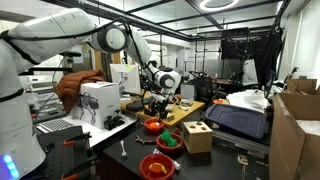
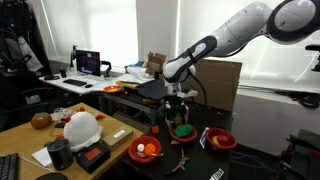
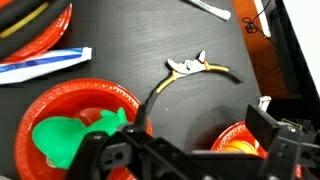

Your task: Put the black object on top of the red bowl to the far right

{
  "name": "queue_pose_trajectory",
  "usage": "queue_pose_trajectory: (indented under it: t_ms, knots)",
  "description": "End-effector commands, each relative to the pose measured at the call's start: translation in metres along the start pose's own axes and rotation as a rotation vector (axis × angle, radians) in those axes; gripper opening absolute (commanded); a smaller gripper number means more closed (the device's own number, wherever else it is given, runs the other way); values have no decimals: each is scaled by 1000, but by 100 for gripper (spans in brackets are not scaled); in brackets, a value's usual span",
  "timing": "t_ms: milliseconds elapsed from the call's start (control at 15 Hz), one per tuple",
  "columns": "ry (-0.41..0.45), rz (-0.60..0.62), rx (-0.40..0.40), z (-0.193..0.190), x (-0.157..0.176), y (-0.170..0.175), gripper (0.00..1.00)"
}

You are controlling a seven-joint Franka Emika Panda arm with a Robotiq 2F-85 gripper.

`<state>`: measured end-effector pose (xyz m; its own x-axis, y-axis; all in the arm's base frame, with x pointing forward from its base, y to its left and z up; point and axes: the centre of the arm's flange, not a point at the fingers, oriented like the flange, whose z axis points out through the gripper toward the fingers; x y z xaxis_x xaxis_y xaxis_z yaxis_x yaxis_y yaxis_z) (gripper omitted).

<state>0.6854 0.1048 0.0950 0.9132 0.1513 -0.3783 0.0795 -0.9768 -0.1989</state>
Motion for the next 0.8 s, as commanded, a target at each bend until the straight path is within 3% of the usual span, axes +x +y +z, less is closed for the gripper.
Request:
queue_pose_trajectory:
  t_ms: [0,133,200,733]
  knots:
    - [35,-40,-73,-9,-1,-3,100]
    - [50,-54,-78,-23,-6,-5,100]
    - [27,-27,-52,-5,3,-4,100]
    - [43,-32,-60,-16,2,-6,100]
